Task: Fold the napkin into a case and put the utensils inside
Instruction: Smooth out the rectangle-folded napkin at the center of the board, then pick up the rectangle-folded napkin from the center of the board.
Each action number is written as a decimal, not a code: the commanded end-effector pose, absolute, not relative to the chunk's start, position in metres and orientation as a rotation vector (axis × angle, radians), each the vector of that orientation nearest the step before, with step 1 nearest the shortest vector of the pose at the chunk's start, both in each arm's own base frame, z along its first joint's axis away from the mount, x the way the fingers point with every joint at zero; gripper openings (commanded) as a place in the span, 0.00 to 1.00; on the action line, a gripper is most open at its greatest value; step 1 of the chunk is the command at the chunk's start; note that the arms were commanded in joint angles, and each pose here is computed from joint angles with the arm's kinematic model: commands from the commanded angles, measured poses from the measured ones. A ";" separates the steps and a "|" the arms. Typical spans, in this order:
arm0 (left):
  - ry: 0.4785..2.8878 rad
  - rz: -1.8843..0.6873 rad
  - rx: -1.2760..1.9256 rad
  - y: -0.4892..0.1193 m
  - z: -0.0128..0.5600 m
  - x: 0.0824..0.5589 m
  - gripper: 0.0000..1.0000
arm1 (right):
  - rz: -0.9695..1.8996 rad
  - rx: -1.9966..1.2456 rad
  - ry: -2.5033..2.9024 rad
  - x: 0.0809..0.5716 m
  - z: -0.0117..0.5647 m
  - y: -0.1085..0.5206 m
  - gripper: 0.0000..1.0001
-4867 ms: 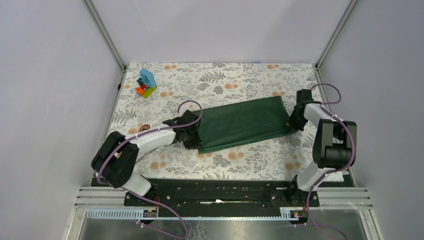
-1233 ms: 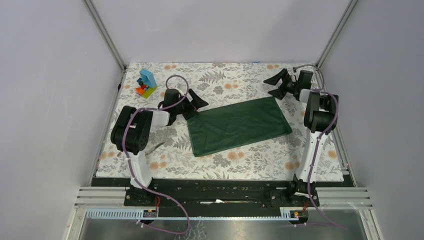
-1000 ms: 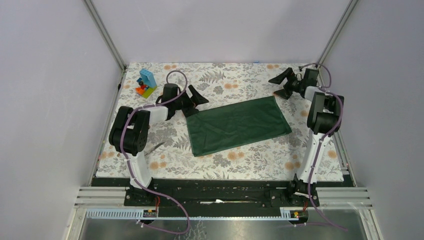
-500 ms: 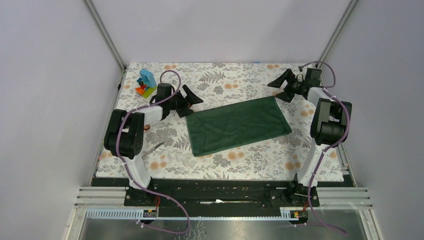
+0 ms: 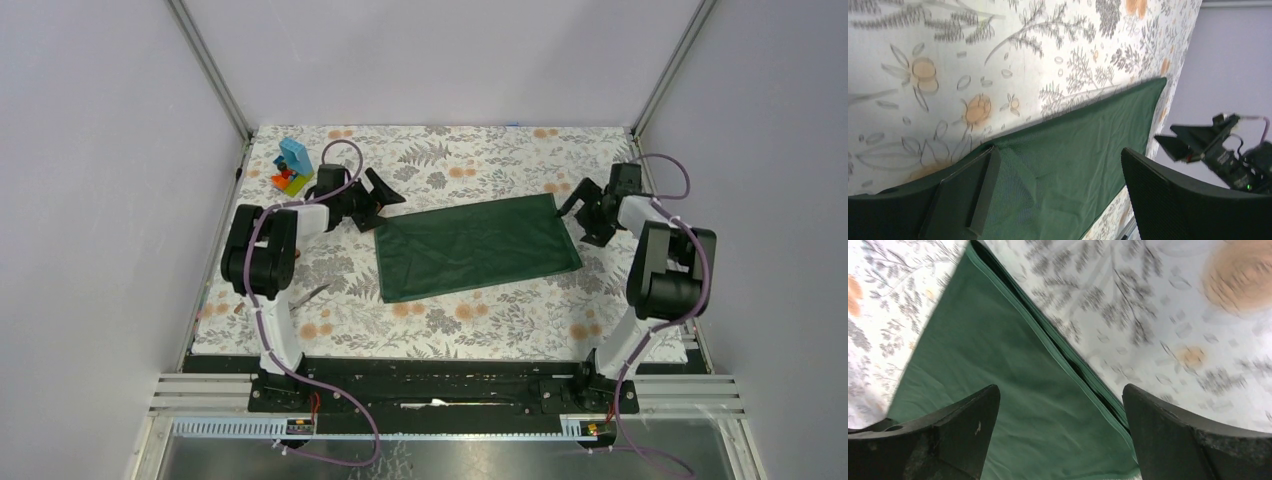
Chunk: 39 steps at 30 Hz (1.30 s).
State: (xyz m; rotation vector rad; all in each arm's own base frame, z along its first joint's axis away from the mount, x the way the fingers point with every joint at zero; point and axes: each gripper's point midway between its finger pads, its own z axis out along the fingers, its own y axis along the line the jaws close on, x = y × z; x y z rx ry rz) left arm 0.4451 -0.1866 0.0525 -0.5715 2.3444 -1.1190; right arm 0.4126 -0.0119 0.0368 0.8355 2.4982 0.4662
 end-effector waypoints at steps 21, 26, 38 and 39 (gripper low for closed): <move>2.440 -0.869 -0.096 -0.170 0.147 0.386 0.99 | 0.033 0.590 2.710 0.314 0.057 -0.001 0.53; 2.424 -0.757 -0.045 -0.152 0.144 0.360 0.99 | -0.014 0.600 2.751 0.316 0.044 -0.006 0.29; 2.385 -0.713 -0.016 -0.145 0.139 0.347 0.99 | -0.002 0.601 2.813 0.313 0.022 -0.002 0.38; 2.383 -0.720 -0.016 -0.146 0.139 0.347 0.99 | 0.005 0.598 2.817 0.312 0.021 -0.001 0.37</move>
